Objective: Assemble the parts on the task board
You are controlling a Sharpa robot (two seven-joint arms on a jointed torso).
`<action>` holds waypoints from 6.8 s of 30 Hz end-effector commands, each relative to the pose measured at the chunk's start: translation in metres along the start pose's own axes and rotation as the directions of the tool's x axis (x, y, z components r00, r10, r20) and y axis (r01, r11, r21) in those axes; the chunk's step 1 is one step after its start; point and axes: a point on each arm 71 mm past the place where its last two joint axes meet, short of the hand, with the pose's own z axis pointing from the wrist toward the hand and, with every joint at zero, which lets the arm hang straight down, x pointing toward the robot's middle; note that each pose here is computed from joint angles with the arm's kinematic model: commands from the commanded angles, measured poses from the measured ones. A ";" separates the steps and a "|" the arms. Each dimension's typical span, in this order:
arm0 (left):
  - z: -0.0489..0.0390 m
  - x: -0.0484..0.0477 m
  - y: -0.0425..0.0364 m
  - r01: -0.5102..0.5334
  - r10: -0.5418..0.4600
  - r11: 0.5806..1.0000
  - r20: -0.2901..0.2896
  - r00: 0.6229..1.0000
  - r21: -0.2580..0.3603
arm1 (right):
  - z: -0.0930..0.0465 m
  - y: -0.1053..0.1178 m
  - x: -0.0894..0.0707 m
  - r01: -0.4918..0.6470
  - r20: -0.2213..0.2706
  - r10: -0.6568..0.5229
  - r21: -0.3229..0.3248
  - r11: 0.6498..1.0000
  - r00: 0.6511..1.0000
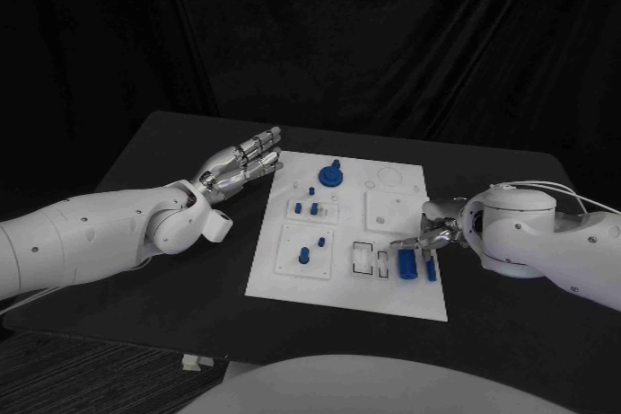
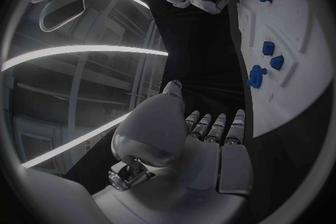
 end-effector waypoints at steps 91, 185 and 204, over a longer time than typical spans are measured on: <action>-0.0020 0.0041 -0.0017 0.036 -0.034 0.995 -0.026 0.999 0.092 | 0.011 0.030 0.020 -0.625 -0.223 0.612 0.013 0.780 0.759; -0.0056 0.0056 0.0073 0.049 -0.047 0.997 -0.030 0.998 0.063 | -0.019 -0.034 -0.025 -0.344 -0.082 0.347 0.045 0.938 0.934; -0.0053 0.0063 0.0076 0.052 -0.050 0.997 -0.034 0.998 0.061 | -0.014 -0.050 -0.012 -0.178 -0.108 0.190 0.110 0.978 0.976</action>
